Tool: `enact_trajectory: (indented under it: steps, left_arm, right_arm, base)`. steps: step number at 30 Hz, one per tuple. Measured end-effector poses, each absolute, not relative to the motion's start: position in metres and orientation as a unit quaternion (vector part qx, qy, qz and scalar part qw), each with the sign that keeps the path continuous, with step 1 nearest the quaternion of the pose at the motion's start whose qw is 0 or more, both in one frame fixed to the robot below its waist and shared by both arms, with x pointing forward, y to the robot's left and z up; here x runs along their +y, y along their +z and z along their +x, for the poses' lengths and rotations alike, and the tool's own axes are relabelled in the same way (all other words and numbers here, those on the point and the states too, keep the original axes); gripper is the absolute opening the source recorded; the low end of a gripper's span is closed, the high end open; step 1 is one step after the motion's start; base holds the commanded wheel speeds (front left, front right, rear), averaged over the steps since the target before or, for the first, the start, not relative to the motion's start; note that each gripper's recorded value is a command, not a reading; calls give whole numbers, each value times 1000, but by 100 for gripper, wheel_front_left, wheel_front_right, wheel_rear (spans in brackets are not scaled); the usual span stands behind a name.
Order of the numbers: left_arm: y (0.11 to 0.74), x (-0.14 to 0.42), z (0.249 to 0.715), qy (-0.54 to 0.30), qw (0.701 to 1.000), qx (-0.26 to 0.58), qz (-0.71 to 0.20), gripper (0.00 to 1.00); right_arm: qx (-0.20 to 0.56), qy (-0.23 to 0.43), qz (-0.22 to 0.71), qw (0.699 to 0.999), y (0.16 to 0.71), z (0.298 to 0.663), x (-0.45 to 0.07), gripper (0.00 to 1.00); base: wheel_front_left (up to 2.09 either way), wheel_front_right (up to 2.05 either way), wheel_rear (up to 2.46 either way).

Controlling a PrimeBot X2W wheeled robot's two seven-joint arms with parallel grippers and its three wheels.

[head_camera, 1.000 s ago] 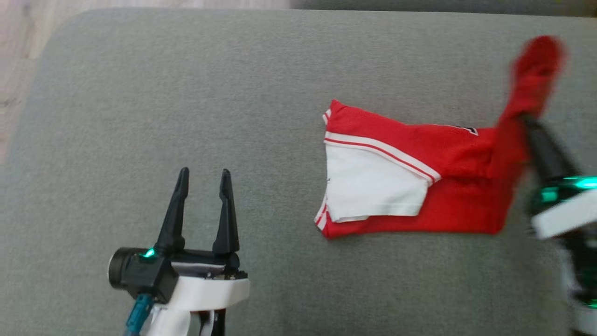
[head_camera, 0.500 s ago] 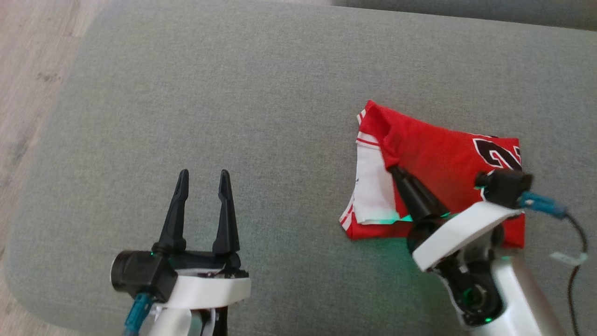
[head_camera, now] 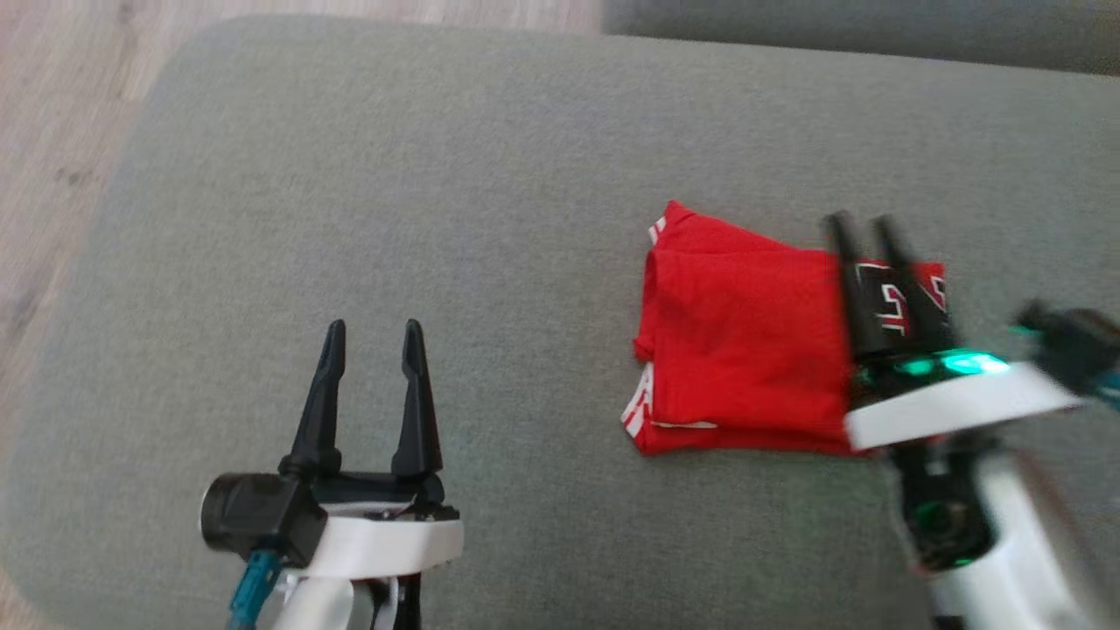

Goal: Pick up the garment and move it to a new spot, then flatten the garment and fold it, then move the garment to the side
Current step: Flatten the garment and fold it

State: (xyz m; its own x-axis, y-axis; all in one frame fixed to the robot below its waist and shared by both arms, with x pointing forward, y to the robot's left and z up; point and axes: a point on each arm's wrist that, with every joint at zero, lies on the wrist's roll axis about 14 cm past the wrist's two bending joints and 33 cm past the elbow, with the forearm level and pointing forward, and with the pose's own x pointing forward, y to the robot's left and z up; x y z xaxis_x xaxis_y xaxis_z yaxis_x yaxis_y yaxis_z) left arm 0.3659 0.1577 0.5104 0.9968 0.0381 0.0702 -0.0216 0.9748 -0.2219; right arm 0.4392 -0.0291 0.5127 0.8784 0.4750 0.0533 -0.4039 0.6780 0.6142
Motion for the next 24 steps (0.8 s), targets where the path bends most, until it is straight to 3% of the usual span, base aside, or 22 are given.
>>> enact_trajectory:
  steps: [4,8,18,24]
  left_arm:
    - [513,157,362,13,994,-42,-104,100]
    - [510,158,354,16,994,-37,-102,100]
    - [494,158,307,25,995,-14,-98,100]
    - [493,153,290,9,996,-16,-83,100]
  right_arm:
    - [-24,171,292,941,532,441,-90,100]
    - [-41,146,225,962,528,425,-120,100]
    - [13,138,49,989,481,352,-144,100]
    - [7,115,33,993,481,331,-145,100]
  base:
    - [0,0,0]
    - [0,0,0]
    - [0,0,0]
    - [0,0,0]
